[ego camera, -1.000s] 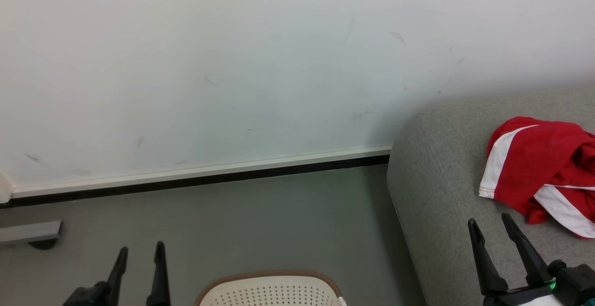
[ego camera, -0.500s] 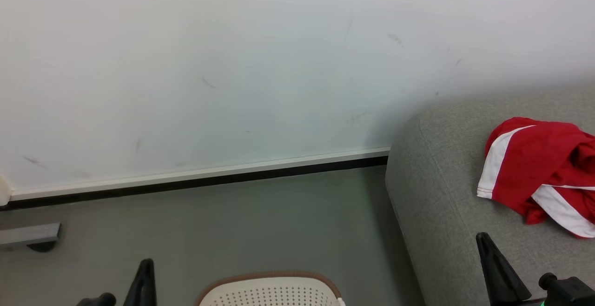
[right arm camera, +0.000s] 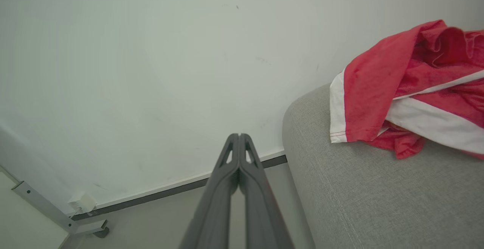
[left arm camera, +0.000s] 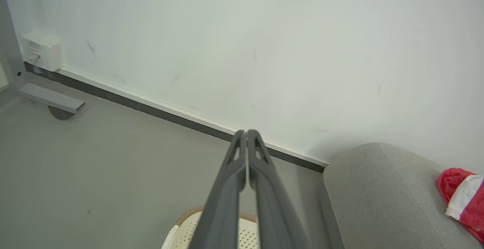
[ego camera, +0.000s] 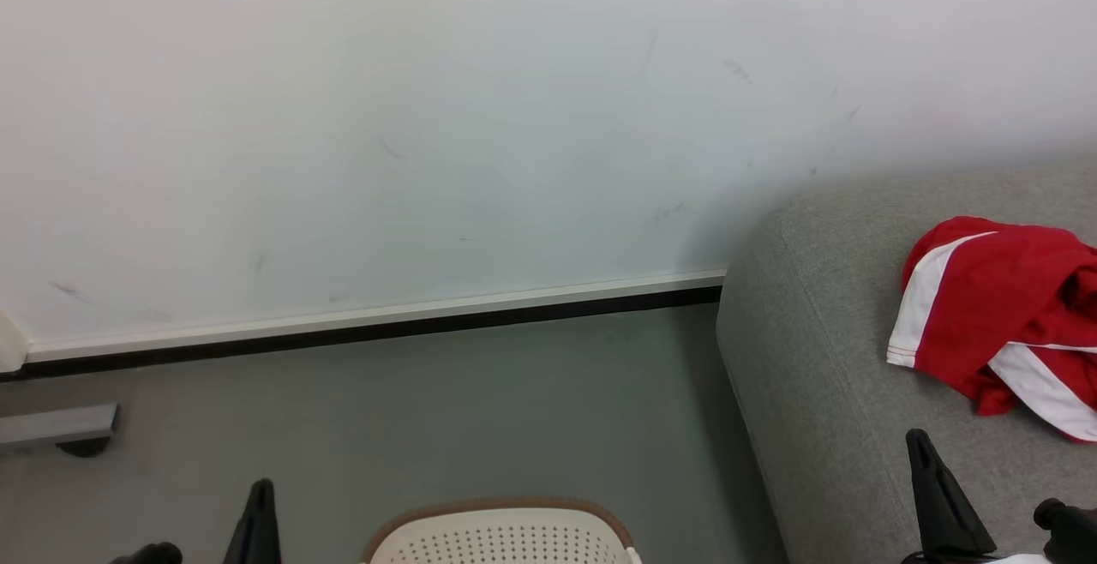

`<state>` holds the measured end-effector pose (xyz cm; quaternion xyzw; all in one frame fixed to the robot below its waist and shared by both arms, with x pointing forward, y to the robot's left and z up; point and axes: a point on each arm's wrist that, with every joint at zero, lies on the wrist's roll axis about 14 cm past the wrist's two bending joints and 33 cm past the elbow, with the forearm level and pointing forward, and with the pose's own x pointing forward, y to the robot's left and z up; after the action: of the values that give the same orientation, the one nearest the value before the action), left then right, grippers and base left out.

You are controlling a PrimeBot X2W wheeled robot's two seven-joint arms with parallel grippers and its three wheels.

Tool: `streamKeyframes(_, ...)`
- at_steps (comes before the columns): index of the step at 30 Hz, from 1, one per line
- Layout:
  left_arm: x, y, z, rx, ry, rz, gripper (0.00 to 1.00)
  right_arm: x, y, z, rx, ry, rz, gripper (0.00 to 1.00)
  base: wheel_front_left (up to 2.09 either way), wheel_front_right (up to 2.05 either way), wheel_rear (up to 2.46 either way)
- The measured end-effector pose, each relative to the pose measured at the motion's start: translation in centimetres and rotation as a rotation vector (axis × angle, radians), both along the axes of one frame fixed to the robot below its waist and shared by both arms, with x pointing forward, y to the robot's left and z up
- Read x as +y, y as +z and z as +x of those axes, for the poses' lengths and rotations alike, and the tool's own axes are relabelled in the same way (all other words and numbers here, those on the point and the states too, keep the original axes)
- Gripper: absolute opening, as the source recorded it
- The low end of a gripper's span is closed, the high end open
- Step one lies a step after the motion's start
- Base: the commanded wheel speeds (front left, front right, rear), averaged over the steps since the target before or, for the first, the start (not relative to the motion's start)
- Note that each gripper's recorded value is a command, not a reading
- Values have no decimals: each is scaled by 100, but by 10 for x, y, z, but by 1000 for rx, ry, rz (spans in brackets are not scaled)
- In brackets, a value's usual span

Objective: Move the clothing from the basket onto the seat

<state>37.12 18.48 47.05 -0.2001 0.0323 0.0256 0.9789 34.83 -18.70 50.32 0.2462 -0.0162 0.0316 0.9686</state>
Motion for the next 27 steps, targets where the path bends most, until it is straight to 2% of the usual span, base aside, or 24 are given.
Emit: streamKeyframes(27,4,5,7,11,40,-406,0,-13,-3,12,57,-55,368,0,0,0,0)
